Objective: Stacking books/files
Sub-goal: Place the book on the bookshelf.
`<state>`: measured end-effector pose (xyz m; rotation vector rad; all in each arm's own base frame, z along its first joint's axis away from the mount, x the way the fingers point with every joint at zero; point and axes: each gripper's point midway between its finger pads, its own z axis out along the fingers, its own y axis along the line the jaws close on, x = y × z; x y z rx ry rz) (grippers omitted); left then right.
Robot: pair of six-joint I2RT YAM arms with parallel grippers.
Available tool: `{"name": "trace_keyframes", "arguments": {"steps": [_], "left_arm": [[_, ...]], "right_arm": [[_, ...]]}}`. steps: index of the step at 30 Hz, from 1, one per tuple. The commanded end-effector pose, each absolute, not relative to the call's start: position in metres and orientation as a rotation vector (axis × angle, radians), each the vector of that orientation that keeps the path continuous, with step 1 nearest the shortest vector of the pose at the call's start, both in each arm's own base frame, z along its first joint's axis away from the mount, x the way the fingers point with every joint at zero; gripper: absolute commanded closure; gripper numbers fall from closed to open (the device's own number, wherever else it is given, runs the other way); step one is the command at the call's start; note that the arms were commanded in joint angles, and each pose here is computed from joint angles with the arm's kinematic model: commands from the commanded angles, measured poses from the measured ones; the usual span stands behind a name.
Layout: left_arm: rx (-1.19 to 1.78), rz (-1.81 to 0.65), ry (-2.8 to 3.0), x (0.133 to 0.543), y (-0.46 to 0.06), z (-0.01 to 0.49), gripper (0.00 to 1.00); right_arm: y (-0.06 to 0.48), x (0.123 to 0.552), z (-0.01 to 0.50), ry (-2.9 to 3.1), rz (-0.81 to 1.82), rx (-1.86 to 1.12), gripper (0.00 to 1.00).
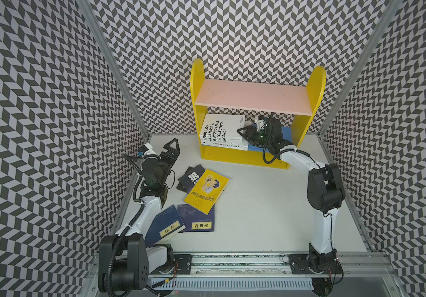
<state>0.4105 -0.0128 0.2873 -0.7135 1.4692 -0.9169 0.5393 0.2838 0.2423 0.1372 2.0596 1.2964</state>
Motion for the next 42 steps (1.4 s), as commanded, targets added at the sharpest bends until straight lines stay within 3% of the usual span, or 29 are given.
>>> {"name": "trace_keyframes", "arguments": {"steps": [1, 16, 24, 32, 42], "left_arm": [[-0.704, -0.919, 1.447, 0.407, -0.010, 0.290, 0.00], [-0.692, -0.893, 1.466, 0.407, -0.010, 0.287, 0.00], [-0.689, -0.839, 1.611, 0.391, -0.017, 0.253, 0.00], [-0.711, -0.745, 1.823, 0.359, -0.022, 0.190, 0.00], [-0.744, -0.633, 2.098, 0.337, -0.035, 0.105, 0.00]], "right_arm": [[0.285, 0.534, 0.318, 1.875, 1.264, 0.029, 0.37], [0.257, 0.518, 0.369, 1.738, 1.079, -0.001, 0.33], [0.261, 0.460, 0.361, 1.724, 0.933, -0.114, 0.23], [0.265, 0.389, 0.321, 1.728, 0.996, -0.093, 0.07], [0.311, 0.351, 0.193, 2.040, 1.319, -0.156, 0.08]]}}
